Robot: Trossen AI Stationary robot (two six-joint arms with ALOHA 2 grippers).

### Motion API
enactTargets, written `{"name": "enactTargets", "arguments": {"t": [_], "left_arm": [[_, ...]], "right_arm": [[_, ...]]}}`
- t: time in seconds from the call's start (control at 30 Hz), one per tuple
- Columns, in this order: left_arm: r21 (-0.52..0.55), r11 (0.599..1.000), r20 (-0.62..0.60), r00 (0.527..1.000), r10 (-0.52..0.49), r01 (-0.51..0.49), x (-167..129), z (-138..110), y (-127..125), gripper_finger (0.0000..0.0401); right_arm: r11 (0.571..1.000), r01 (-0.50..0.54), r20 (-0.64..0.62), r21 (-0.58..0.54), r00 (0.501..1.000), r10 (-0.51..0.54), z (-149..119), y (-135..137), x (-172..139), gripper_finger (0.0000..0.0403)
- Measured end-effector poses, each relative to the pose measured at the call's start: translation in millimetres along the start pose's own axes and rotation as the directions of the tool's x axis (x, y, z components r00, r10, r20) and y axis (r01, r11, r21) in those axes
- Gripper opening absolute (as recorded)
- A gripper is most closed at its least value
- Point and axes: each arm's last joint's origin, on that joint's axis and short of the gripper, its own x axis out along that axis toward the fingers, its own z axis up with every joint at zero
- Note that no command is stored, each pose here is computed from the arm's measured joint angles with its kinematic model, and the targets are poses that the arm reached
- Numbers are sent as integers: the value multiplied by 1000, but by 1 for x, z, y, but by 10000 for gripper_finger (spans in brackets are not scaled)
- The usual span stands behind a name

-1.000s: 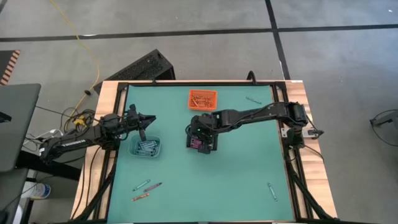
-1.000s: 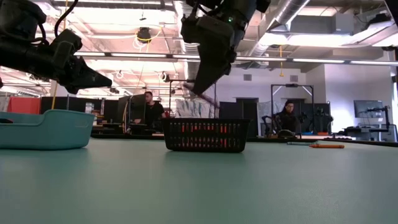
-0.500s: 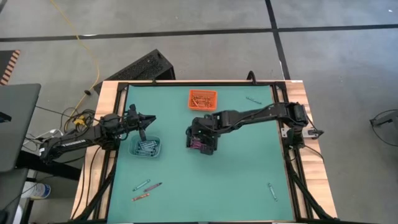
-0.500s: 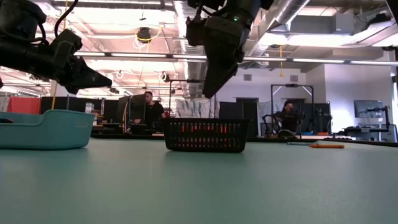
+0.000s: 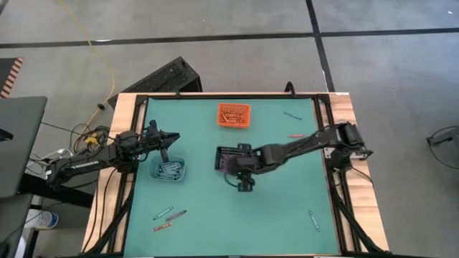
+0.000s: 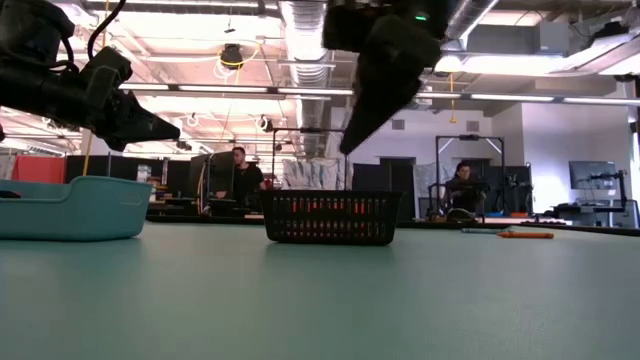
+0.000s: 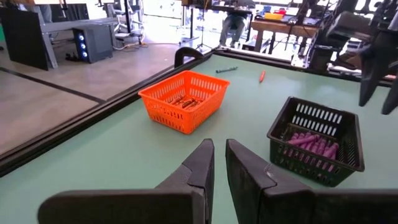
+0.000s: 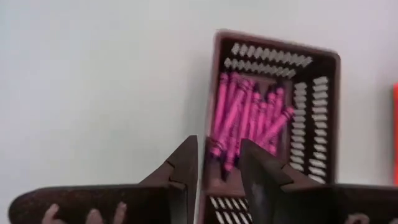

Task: Sort crayons
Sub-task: Put the blue crayon into the light blue bin

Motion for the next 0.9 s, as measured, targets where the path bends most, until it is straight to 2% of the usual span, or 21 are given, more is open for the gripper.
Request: {"name": "enactTargets", "arguments": {"t": [0.13, 0.23, 0.3, 0.4, 0.5, 0.63, 0.7, 0.77, 0.9], "left_arm": [[-25, 1000, 0, 1000, -1, 1, 0, 0, 0, 29], [-89, 996, 0, 1000, -1, 1, 0, 0, 0, 29], [-173, 985, -1, 1000, -10, 10, 0, 0, 0, 29], [-285, 958, -6, 999, -42, 39, 0, 0, -1, 29], [-316, 948, -8, 999, -51, 46, 0, 0, -1, 29], [-317, 945, -28, 995, -93, 79, 0, -1, -3, 28], [-314, 946, -103, 988, -118, 81, -2, 1, -3, 25], [-324, 944, -199, 971, -136, 65, -6, 7, -5, 21], [-371, 925, -308, 928, -209, 84, -13, 34, -13, 13]], "right_arm": [[998, -33, 144, 46, 989, 26, -30, 2, -8, 113], [993, -84, 319, 81, 946, 54, -55, 4, -20, 113], [989, -122, 438, 80, 896, 75, -71, 7, -28, 113], [984, -171, 610, 50, 785, 105, -96, 11, -36, 113], [985, -171, 729, 21, 677, 102, -121, 13, -37, 113], [987, -160, 808, 30, 586, 70, -145, 10, -32, 113], [987, -158, 819, 36, 571, 62, -153, 7, -29, 113], [988, -150, 812, 32, 580, 62, -160, 7, -25, 113], [992, -121, 802, 16, 594, 60, -168, 6, -22, 113]]}}
